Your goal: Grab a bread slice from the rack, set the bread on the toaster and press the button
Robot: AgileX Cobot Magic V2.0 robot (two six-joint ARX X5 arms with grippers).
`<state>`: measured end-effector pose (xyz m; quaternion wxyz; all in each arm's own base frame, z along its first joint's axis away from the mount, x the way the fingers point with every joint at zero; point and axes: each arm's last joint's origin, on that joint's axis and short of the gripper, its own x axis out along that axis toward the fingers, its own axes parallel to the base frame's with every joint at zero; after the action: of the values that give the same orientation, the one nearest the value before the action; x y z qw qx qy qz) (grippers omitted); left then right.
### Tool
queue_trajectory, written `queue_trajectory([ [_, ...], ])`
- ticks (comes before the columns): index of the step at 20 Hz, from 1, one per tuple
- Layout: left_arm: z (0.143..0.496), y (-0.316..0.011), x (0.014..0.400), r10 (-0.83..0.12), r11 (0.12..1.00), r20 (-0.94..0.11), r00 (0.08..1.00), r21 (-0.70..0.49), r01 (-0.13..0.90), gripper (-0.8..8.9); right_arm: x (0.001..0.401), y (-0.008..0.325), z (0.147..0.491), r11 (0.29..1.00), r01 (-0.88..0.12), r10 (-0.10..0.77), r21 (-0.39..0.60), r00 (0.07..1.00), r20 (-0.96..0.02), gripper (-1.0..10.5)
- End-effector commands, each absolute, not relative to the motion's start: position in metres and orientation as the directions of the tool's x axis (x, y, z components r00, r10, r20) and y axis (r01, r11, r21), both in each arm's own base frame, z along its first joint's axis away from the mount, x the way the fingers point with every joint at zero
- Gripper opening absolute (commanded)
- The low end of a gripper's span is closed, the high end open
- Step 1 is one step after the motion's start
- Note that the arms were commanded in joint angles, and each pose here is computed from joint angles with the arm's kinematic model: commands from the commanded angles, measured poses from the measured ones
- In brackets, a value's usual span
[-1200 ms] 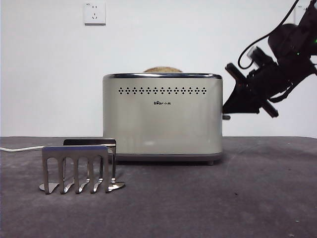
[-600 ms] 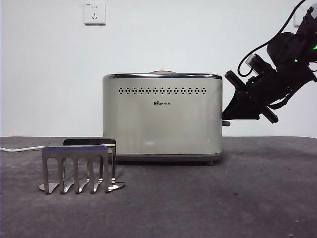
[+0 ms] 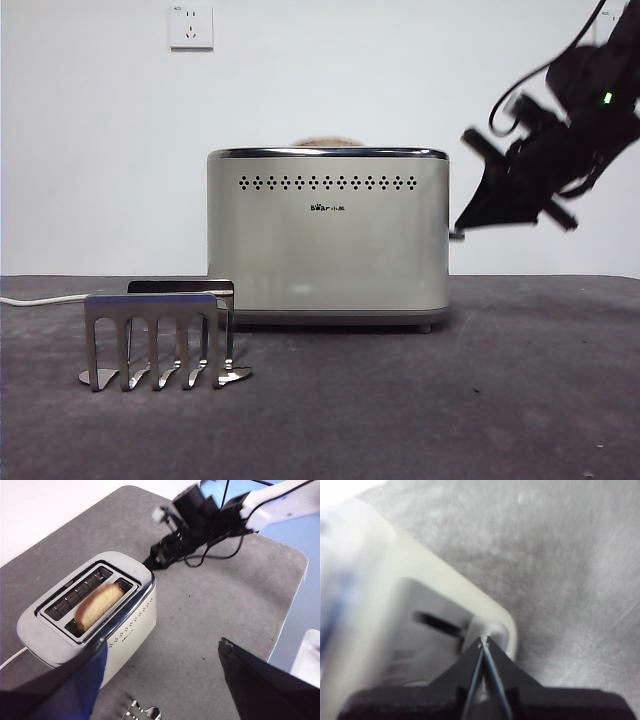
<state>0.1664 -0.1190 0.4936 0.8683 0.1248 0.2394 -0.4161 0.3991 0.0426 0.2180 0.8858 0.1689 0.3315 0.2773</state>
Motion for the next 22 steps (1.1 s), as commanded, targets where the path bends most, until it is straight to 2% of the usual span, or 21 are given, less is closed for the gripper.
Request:
queue_trajectory([
  [1, 0.492, -0.119, 0.167, -0.663, 0.619, -0.526, 0.532, 0.013, 0.785, 3.74, 0.382, 0.037, 0.260, 0.793, -0.415, 0.596, 0.446, 0.679, -0.428, -0.1],
  [3, 0.491, -0.119, 0.167, -0.662, 0.619, -0.531, 0.530, 0.011, 0.785, 3.74, 0.359, 0.033, 0.293, 0.799, -0.431, 0.589, 0.419, 0.700, -0.404, -0.1],
  [6, 0.490, -0.119, 0.166, -0.657, 0.619, -0.543, 0.522, 0.006, 0.785, 3.73, 0.311, 0.030, 0.334, 0.811, -0.450, 0.582, 0.374, 0.691, -0.429, -0.1],
  [10, 0.486, -0.117, 0.164, -0.643, 0.619, -0.581, 0.500, -0.009, 0.785, 3.73, 0.238, 0.029, 0.362, 0.800, -0.491, 0.598, 0.344, 0.607, -0.523, -0.1],
  [13, 0.485, -0.117, 0.163, -0.635, 0.619, -0.599, 0.488, -0.016, 0.785, 3.67, 0.198, 0.030, 0.369, 0.785, -0.525, 0.607, 0.329, 0.542, -0.581, -0.1],
  [14, 0.484, -0.116, 0.163, -0.632, 0.619, -0.605, 0.484, -0.018, 0.786, 3.32, 0.189, 0.030, 0.371, 0.782, -0.531, 0.607, 0.326, 0.531, -0.591, -0.1],
  [16, 0.483, -0.116, 0.162, -0.626, 0.617, -0.617, 0.476, -0.021, 0.786, 1.94, 0.176, 0.030, 0.373, 0.780, -0.536, 0.607, 0.324, 0.520, -0.600, -0.1],
  [18, 0.482, -0.115, 0.161, -0.623, 0.617, -0.626, 0.470, -0.024, 0.786, 0.05, 0.166, 0.029, 0.376, 0.779, -0.538, 0.607, 0.321, 0.521, -0.600, -0.1],
  [22, 0.482, -0.115, 0.161, -0.622, 0.617, -0.626, 0.470, -0.023, 0.786, -0.07, 0.154, 0.028, 0.382, 0.780, -0.548, 0.607, 0.302, 0.545, -0.579, 0.0],
])
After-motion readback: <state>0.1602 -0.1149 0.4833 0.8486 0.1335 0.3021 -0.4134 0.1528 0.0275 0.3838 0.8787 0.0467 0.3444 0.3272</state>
